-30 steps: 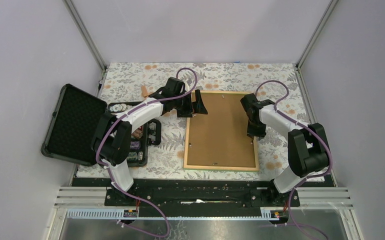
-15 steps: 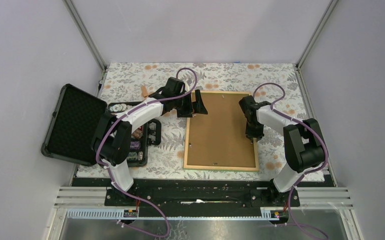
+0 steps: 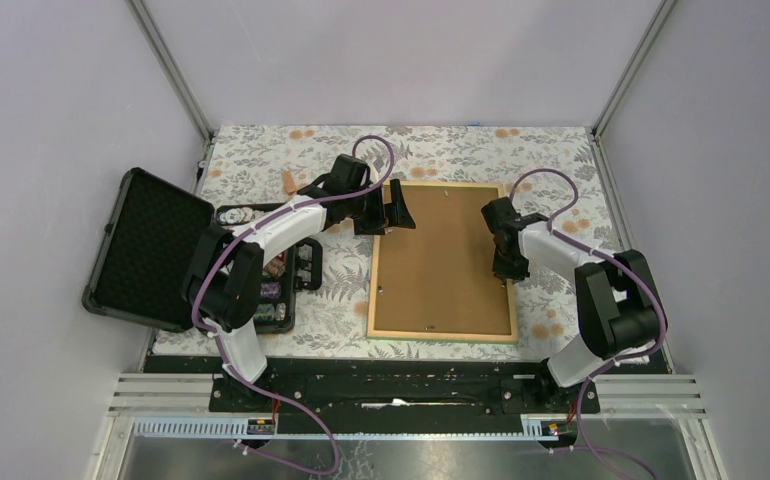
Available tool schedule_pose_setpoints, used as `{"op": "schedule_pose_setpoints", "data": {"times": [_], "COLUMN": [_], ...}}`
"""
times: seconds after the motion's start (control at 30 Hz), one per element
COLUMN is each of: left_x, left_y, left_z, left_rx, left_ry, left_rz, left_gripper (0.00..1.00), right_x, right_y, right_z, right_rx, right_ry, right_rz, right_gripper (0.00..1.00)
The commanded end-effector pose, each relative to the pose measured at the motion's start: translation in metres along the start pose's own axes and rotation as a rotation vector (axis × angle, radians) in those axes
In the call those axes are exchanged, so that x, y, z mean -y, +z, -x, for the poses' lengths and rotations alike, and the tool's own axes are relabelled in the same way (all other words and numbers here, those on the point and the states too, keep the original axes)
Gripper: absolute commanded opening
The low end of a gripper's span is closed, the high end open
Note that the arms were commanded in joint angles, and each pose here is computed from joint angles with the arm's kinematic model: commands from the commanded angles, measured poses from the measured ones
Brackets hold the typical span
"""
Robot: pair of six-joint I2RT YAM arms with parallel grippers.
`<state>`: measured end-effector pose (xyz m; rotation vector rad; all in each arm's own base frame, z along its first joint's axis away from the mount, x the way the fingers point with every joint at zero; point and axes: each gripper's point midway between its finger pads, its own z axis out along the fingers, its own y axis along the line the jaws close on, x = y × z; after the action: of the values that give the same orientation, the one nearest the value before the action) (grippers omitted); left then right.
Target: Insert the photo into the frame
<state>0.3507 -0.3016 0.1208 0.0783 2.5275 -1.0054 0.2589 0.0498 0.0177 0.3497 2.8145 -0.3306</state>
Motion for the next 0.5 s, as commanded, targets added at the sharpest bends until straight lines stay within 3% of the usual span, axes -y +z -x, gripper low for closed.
{"op": "schedule_pose_setpoints", "data": {"times": [0.0, 0.1, 0.2, 0.37, 0.43, 0.47], "left_x": [0.014, 0.013, 0.014, 0.016, 0.016, 0.016], "left_y": [-0.008, -0.009, -0.009, -0.011, -0.012, -0.012], "left_z": [0.009, 0.008, 0.008, 0.01, 0.01, 0.01], "left_rx": [0.036, 0.035, 0.036, 0.042, 0.046, 0.045], "left_ry": [0.023, 0.023, 0.024, 0.028, 0.03, 0.029], "left_rz": [-0.052, -0.052, -0.052, -0.059, -0.056, -0.055], "left_gripper": [0.99, 0.99, 0.99, 0.99, 0.99, 0.99], "right_x": [0.006, 0.002, -0.005, -0.001, -0.001, -0.003], "right_y": [0.019, 0.011, -0.015, -0.044, -0.044, -0.043], "right_z": [-0.054, -0.041, -0.005, 0.051, 0.067, 0.074], "right_rx": [-0.163, -0.119, -0.014, 0.122, 0.132, 0.133], "right_ry": [0.042, 0.06, 0.049, 0.033, 0.062, 0.075], "right_rz": [-0.019, 0.009, 0.066, 0.083, 0.137, 0.177], "right_gripper": [0.0, 0.01, 0.09, 0.37, 0.57, 0.61]}}
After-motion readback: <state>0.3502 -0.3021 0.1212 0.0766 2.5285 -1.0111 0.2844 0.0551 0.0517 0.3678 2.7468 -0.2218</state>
